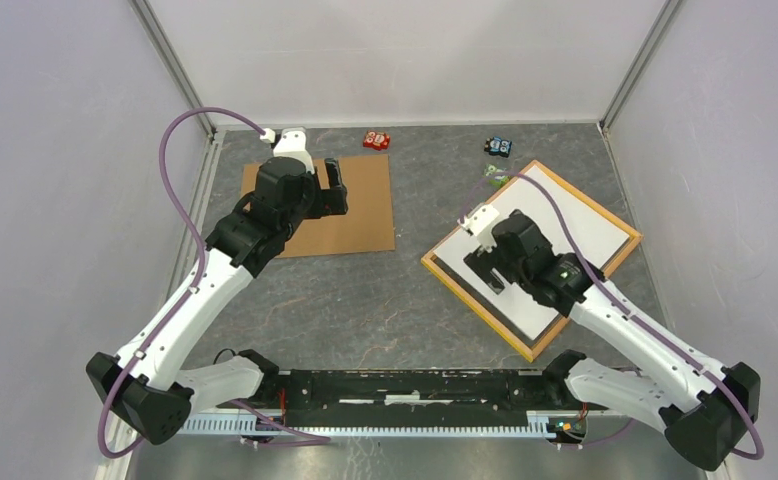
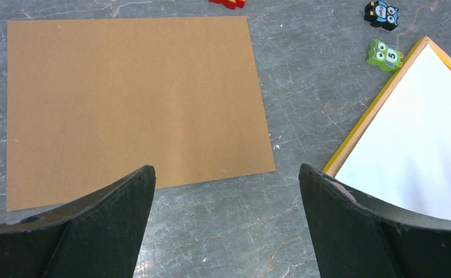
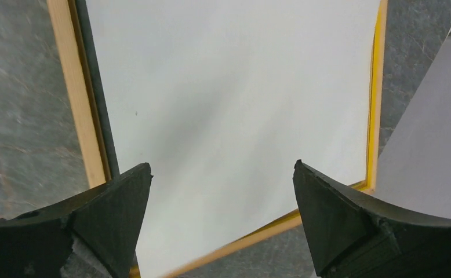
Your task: Put the photo into the frame
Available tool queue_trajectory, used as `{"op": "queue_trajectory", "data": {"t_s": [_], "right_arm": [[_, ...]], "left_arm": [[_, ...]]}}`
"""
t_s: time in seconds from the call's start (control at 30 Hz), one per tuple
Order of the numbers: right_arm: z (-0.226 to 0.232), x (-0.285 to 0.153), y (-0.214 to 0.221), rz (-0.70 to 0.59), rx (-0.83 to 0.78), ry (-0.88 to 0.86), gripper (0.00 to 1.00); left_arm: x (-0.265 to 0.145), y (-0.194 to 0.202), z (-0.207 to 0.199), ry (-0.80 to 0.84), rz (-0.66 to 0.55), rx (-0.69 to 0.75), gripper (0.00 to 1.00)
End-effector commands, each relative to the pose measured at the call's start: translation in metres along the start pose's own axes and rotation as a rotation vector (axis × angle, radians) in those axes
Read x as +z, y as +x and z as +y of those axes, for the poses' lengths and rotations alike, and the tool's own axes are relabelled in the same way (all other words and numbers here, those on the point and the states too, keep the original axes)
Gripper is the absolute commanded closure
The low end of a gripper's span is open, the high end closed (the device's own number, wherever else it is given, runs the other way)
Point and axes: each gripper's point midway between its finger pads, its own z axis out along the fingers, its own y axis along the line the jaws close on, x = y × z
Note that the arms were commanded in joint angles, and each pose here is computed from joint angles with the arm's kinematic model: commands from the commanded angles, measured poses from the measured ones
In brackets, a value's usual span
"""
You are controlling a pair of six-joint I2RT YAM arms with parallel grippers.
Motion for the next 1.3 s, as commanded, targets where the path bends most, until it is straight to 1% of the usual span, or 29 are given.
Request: {"op": "queue_trajectory", "data": {"t_s": [0.0, 0.07, 0.13, 0.2, 0.27, 0.33, 0.4, 0.47, 0.53, 0.63, 1.03, 1.27], "right_arm": [[-0.012, -0.018, -0.049, -0.108, 0.294, 0.008, 0.02], [-0.015, -0.015, -0.064, -0.139, 0.428, 0.032, 0.02], [-0.019, -0.001, -0.074, -0.178, 0.523, 0.061, 0.02], [-0.027, 0.020, -0.074, -0.213, 0.622, 0.122, 0.02], [-0.037, 0.043, -0.073, -0.253, 0.729, 0.142, 0.02], [-0.047, 0.069, -0.075, -0.293, 0.851, 0.092, 0.02], [-0.038, 0.093, -0.087, -0.332, 0.937, -0.056, 0.02], [-0.030, 0.111, -0.101, -0.335, 0.942, -0.154, 0.02], [-0.027, 0.128, -0.104, -0.310, 0.929, -0.168, 0.02], [-0.024, 0.147, -0.105, -0.274, 0.950, -0.196, 0.02], [-0.006, 0.178, -0.118, -0.269, 1.016, -0.288, 0.04], [0.002, 0.184, -0.110, -0.234, 1.017, -0.295, 0.05]], "left_arm": [[-0.002, -0.015, -0.006, 0.025, -0.033, 0.041, 0.00], [-0.002, -0.014, -0.006, 0.026, -0.032, 0.040, 0.00], [-0.002, -0.015, -0.006, 0.029, -0.034, 0.039, 0.00], [-0.003, -0.015, -0.007, 0.030, -0.038, 0.037, 0.00], [-0.002, -0.015, -0.008, 0.039, -0.043, 0.034, 0.00], [-0.001, -0.014, -0.009, 0.045, -0.051, 0.031, 0.00], [-0.002, -0.015, -0.008, 0.046, -0.060, 0.030, 0.00], [-0.001, -0.015, -0.007, 0.044, -0.065, 0.032, 0.00], [-0.001, -0.015, -0.007, 0.043, -0.067, 0.035, 0.00], [0.000, -0.013, -0.009, 0.052, -0.063, 0.036, 0.00], [0.001, -0.011, -0.012, 0.070, -0.055, 0.037, 0.00], [0.002, -0.011, -0.013, 0.075, -0.053, 0.036, 0.00]]}}
